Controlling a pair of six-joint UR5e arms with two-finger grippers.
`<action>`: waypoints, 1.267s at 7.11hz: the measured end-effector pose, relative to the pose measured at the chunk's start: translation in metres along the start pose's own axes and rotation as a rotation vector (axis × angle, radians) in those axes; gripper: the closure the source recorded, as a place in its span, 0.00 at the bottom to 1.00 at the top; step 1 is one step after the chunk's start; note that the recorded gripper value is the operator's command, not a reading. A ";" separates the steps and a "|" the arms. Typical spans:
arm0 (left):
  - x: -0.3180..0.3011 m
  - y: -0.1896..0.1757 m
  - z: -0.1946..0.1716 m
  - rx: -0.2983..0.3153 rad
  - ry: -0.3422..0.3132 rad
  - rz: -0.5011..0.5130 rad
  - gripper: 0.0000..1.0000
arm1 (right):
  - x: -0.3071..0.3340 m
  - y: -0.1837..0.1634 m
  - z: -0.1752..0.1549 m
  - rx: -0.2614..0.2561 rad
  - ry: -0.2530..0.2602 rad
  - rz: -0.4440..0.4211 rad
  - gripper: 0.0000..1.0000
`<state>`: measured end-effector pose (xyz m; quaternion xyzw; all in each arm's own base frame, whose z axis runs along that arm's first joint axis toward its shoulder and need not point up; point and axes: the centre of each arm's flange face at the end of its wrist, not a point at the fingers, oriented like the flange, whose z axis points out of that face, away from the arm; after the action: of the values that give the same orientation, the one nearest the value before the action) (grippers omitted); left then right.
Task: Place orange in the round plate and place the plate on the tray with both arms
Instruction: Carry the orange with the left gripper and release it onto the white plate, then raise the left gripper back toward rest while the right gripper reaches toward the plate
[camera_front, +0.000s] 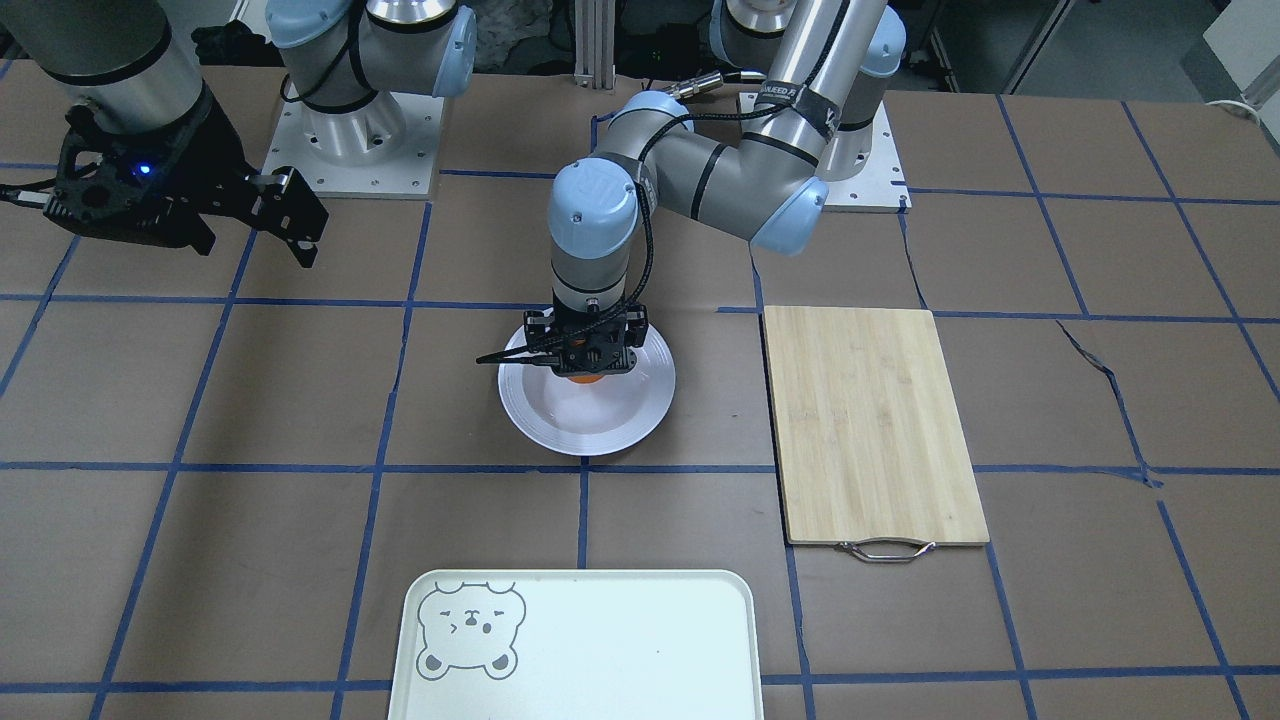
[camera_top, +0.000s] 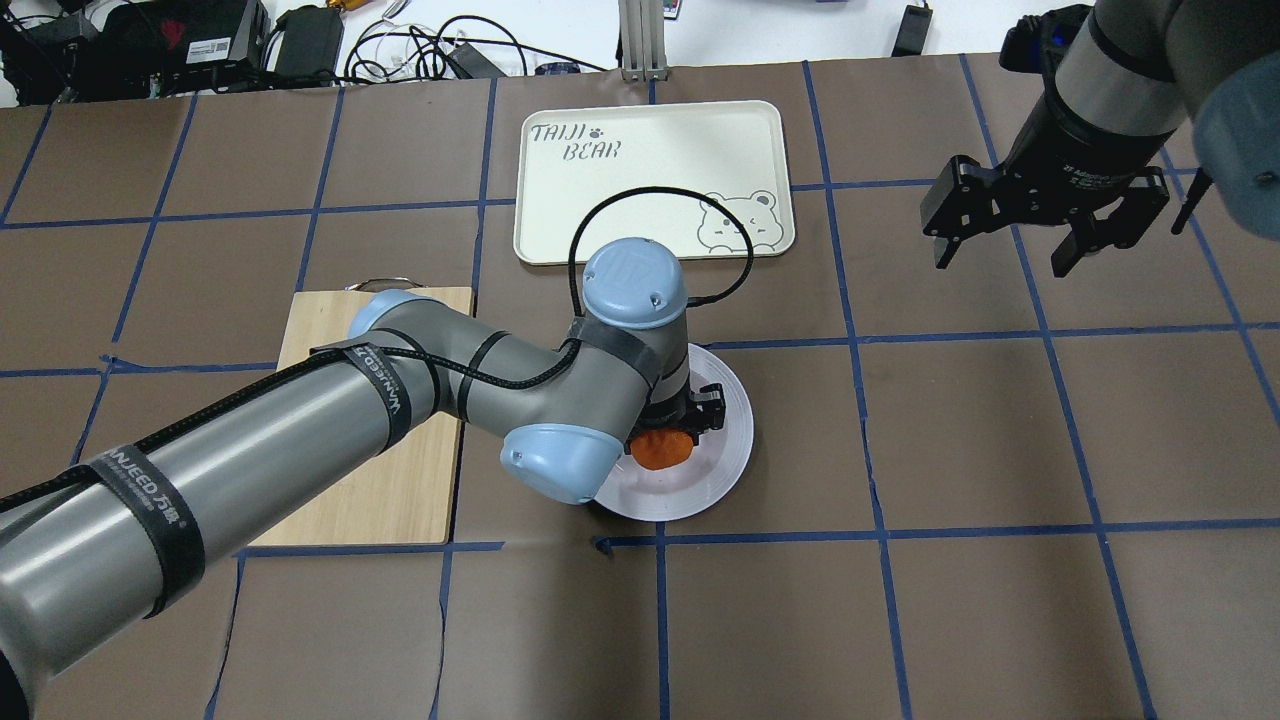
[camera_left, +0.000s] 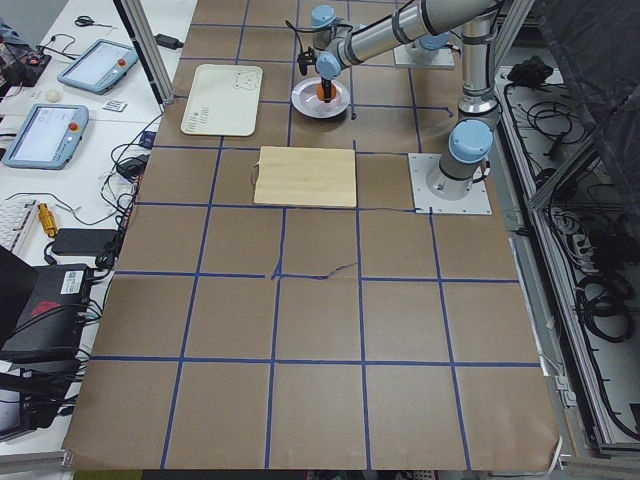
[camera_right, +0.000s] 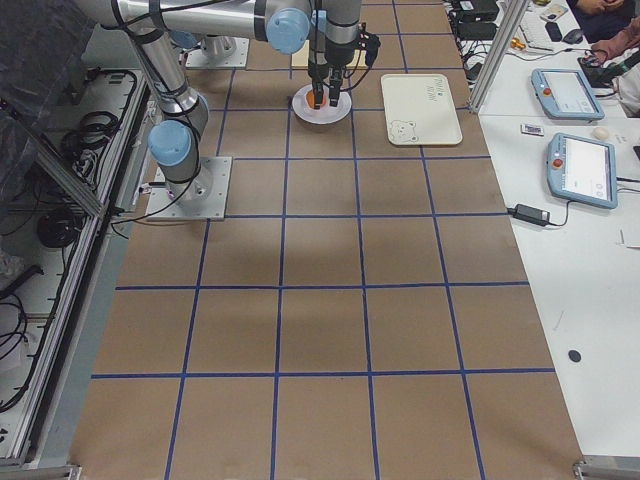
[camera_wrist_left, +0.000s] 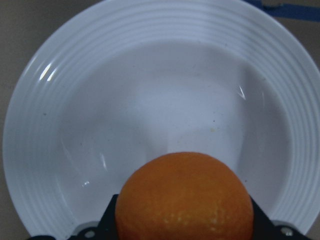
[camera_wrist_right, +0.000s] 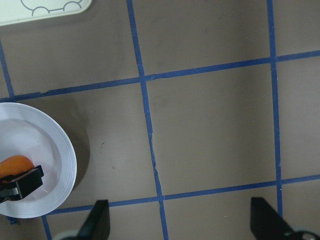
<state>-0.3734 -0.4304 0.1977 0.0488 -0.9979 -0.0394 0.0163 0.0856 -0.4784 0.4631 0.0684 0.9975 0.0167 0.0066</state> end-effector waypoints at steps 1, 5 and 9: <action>0.001 -0.003 -0.008 0.015 0.011 0.001 0.00 | 0.000 -0.005 0.004 0.001 -0.007 0.006 0.00; -0.011 -0.017 -0.137 0.066 0.033 -0.027 0.00 | -0.012 -0.040 0.070 -0.033 -0.121 -0.019 0.00; -0.146 -0.028 -0.282 0.070 -0.013 -0.001 0.00 | -0.037 -0.055 0.161 0.047 -0.371 -0.072 0.00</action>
<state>-0.2149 -0.4656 0.4726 0.0496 -0.9987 -0.0049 0.0082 0.1176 -0.5329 0.3007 0.0345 0.9811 -0.0198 0.1893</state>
